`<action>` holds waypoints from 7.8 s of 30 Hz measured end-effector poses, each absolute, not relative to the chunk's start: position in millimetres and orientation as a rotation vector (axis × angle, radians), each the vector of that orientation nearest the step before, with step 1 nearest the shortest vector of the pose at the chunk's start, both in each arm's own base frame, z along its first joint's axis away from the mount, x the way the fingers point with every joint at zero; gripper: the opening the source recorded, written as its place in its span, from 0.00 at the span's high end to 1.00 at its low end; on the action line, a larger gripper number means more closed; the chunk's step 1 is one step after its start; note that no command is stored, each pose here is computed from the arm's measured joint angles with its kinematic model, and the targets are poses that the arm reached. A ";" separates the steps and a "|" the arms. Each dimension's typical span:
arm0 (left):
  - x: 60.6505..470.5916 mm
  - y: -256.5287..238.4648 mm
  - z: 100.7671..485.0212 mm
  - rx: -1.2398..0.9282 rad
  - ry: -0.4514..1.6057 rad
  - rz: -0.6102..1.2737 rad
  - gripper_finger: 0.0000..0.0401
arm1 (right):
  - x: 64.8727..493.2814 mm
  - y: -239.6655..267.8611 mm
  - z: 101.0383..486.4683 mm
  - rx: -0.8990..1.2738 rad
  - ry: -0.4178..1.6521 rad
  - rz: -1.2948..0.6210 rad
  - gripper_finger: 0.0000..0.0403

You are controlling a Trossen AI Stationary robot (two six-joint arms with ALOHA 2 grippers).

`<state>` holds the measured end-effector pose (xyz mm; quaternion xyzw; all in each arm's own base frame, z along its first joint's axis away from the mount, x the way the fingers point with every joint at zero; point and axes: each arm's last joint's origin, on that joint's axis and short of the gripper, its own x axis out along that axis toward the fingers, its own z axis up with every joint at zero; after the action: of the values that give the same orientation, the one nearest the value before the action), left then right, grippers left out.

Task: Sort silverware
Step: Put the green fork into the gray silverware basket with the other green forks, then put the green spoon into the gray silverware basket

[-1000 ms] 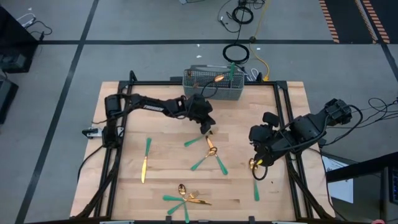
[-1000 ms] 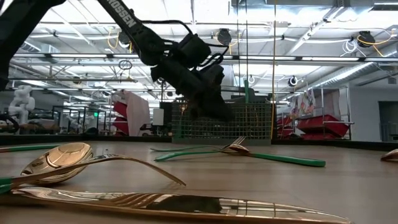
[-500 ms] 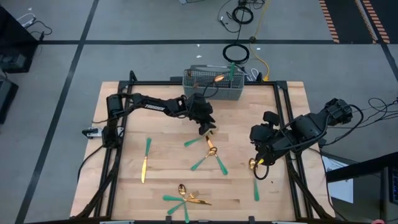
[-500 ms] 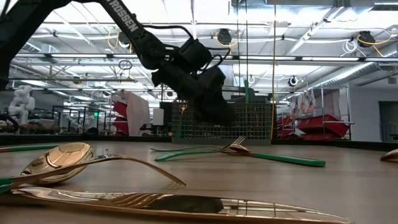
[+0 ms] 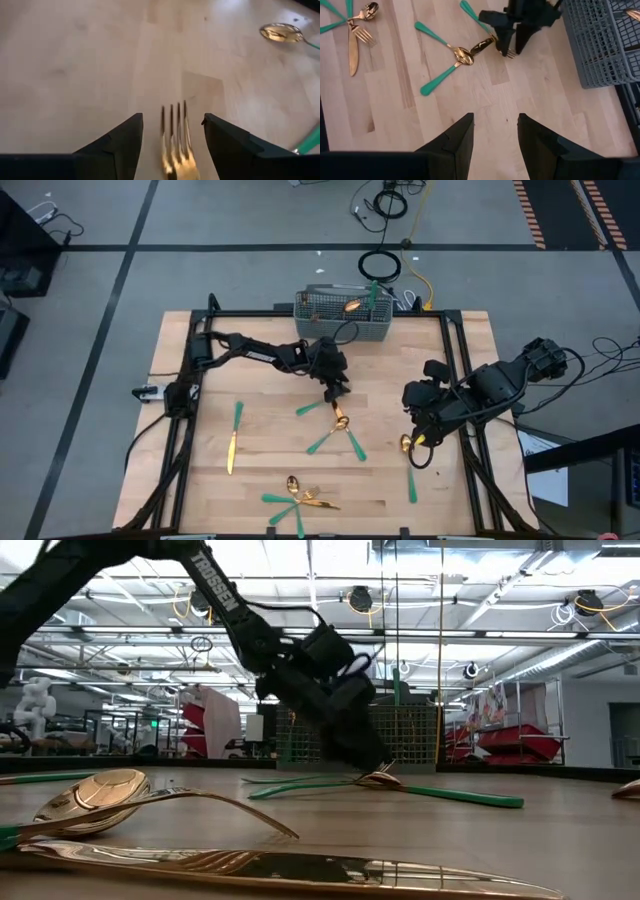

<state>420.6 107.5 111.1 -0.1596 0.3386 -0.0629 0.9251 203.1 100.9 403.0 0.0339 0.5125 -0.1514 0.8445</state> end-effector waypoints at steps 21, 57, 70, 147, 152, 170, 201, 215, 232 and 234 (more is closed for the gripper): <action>436.7 106.0 103.0 -0.532 0.738 -0.207 0.99 | 203.1 100.8 403.0 0.071 1.081 -0.321 0.65; 294.5 203.6 306.6 0.429 -0.145 1.142 1.00 | 207.0 97.3 406.1 0.040 0.935 -0.465 0.65; 281.0 195.5 343.0 0.606 -0.200 1.176 1.00 | 207.4 91.0 405.4 0.057 0.946 -0.509 0.65; 173.1 60.7 427.0 0.113 -0.278 0.806 0.92 | 223.9 137.6 270.5 0.848 1.166 -0.861 0.36; 158.7 51.7 422.8 0.041 -0.216 0.761 0.92 | 211.8 159.6 226.9 1.067 1.137 -0.893 0.35; 164.0 44.4 420.1 0.020 -0.201 0.688 0.92 | 183.1 158.2 167.0 1.113 1.165 -0.979 0.35; 165.8 44.4 410.9 -0.016 -0.120 0.682 0.92 | 261.9 105.2 181.4 0.724 0.677 -0.981 1.00; 166.3 44.4 405.1 -0.029 -0.066 0.681 0.92 | 341.8 -42.5 271.6 0.017 0.363 -1.166 1.00; 165.9 45.0 393.6 -0.007 0.059 0.703 0.92 | 339.4 -198.3 296.2 -0.139 0.022 -0.974 1.00; 165.8 45.1 393.5 -0.007 0.059 0.706 0.92 | 344.7 -206.0 284.3 -0.140 0.012 -0.948 1.00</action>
<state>165.8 45.1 393.5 -0.0036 0.0291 0.3458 0.9379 344.7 -206.0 284.3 -0.0671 0.0059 -0.4560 0.8874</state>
